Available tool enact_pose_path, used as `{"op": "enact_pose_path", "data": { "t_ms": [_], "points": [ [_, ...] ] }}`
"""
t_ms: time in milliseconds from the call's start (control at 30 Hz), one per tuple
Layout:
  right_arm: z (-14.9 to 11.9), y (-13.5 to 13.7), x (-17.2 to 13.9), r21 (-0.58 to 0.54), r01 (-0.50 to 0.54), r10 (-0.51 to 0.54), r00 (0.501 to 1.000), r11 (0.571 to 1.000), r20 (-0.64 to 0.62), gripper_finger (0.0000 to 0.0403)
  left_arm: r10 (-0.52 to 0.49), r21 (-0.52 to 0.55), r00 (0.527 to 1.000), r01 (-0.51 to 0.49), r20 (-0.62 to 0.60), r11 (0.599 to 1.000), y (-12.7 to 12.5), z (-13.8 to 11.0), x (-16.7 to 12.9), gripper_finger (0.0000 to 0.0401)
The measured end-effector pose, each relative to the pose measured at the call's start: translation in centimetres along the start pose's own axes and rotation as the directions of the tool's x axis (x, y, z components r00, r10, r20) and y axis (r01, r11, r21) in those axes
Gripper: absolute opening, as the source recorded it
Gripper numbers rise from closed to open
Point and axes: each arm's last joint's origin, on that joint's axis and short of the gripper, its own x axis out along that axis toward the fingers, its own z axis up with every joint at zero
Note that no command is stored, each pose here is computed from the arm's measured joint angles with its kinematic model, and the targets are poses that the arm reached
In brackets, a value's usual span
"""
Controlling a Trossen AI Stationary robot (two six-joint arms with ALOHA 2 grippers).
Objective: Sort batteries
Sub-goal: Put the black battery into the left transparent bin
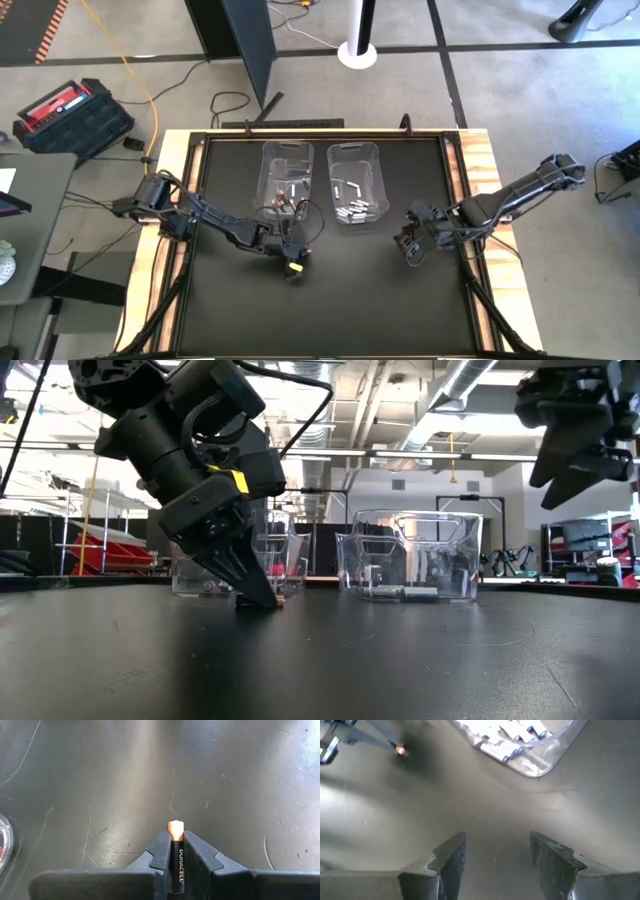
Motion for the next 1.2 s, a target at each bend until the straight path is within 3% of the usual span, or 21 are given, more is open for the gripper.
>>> {"op": "enact_pose_path", "data": {
  "t_ms": [900,1200],
  "points": [
    [-2.9,0.9,-1.2,-0.133,-0.079,0.069,0.995,0.988,-0.074,0.0234,-0.047,-0.013,0.996,0.048,0.076,0.999,-2.8,5.7,-1.6,0.004],
    [-3.6,0.9,-1.5,-0.174,-0.086,0.07,0.993,0.981,-0.094,0.0234,-0.041,-0.088,0.997,0.047,0.067,0.995,-3.7,8.2,-3.0,0.0041]
  ]
}}
